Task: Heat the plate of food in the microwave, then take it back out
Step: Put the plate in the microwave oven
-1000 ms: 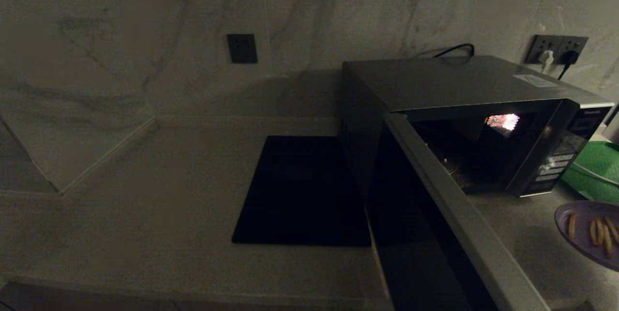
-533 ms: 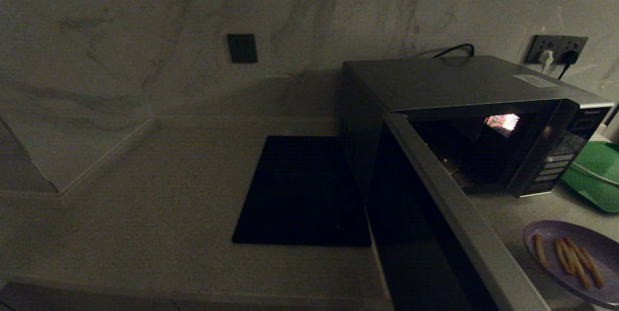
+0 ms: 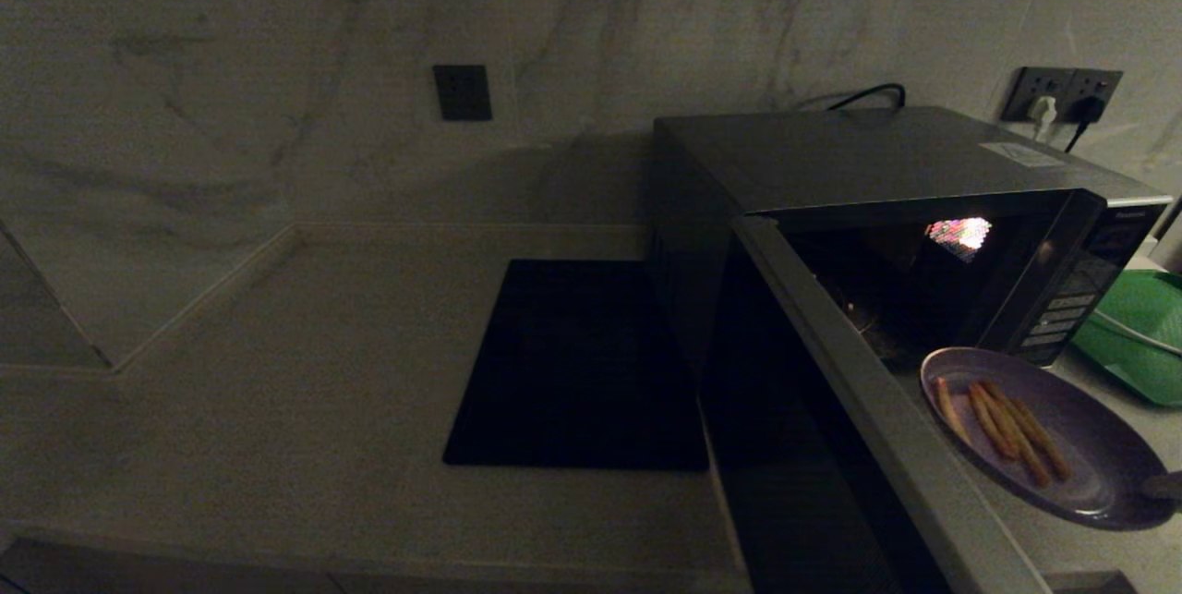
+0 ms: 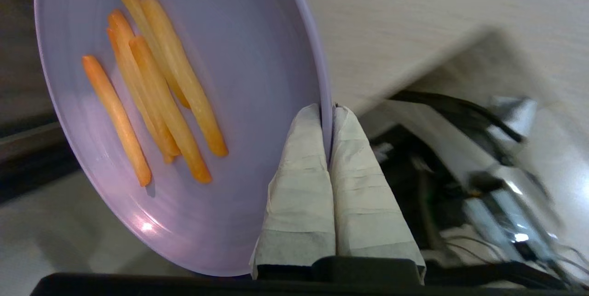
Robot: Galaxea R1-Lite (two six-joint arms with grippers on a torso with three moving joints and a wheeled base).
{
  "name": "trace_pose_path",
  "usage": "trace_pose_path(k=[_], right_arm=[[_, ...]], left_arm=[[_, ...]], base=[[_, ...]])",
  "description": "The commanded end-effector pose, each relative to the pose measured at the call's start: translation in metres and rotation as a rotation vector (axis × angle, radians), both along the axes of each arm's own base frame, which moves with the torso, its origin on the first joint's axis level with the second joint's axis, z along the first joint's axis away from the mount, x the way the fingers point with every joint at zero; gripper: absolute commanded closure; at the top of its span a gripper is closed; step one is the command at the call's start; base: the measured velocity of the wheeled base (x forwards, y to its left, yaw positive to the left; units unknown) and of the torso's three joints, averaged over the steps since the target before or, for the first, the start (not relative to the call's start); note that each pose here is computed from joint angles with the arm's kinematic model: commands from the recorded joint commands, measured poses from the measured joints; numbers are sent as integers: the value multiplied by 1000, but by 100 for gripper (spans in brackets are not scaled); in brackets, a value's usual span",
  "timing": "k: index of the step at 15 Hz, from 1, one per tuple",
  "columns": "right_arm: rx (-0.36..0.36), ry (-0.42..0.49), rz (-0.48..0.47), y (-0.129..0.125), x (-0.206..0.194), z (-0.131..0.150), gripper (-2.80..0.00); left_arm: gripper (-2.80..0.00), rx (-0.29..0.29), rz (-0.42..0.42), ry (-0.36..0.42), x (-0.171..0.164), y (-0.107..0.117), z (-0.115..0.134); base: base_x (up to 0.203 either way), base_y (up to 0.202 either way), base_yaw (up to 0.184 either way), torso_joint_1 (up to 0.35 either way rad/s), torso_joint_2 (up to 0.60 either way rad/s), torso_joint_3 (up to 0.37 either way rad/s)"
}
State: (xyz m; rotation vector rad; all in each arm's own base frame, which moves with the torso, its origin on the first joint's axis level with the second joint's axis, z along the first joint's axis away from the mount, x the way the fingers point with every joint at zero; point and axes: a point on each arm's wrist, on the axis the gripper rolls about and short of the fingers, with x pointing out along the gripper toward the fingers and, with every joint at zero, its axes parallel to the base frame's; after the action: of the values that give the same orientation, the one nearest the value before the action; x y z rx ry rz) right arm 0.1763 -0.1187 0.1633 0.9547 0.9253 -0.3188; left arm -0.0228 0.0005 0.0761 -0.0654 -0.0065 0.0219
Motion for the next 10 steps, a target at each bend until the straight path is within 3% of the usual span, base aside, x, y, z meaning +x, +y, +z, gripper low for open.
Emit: trace_pose_path(k=[1, 6, 10], right_arm=[[14, -22, 12, 15, 17, 14, 0], [-27, 24, -118, 64, 46, 26, 0], [-21, -35, -249, 98, 71, 47, 0]], left_arm=[[0, -1, 1, -2, 0, 0, 0], [0, -1, 1, -2, 0, 0, 0], [0, -1, 1, -2, 0, 0, 0]], base=[[0, 0, 0, 0, 0, 0], [0, 0, 0, 0, 0, 0], [0, 0, 0, 0, 0, 0]])
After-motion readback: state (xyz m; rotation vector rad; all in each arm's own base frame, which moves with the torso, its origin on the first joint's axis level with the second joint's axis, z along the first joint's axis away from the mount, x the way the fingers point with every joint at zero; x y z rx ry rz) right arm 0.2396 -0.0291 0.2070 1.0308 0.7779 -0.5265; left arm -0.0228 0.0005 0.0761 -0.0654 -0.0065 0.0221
